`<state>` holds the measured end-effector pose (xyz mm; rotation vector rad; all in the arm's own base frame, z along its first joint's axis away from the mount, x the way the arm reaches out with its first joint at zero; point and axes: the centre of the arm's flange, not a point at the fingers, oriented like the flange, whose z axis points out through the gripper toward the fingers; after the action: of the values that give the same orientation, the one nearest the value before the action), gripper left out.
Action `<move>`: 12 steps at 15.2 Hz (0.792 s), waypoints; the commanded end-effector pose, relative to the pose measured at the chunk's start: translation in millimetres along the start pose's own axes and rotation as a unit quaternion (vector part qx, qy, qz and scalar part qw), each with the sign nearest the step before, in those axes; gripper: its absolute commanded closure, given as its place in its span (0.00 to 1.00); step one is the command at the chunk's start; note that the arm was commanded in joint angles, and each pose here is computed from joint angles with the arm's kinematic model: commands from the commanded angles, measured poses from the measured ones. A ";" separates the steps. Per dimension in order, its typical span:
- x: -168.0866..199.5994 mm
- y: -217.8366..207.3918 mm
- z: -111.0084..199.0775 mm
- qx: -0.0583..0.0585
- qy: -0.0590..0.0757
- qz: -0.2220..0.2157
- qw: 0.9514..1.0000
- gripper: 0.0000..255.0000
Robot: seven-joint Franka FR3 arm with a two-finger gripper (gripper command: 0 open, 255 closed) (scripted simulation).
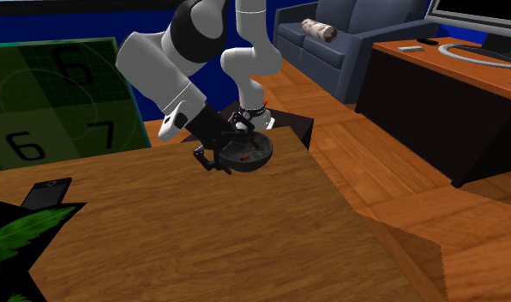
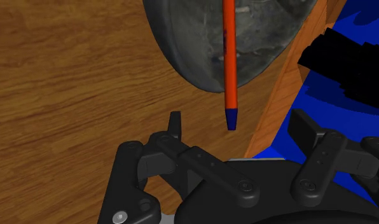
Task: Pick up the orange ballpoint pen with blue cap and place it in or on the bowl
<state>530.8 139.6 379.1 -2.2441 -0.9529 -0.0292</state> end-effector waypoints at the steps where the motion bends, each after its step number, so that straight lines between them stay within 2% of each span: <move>1: -0.2 0.0 0.7 0.000 0.000 0.000 1.000 0.00; 4: -0.2 0.0 0.6 0.000 0.000 0.000 1.000 0.00; 5: -0.2 0.0 0.6 0.000 0.000 0.000 1.000 1.00; 12: -0.2 0.0 0.6 0.000 0.000 0.000 1.000 1.00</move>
<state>530.5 139.8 378.6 -2.2441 -0.9528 -0.0295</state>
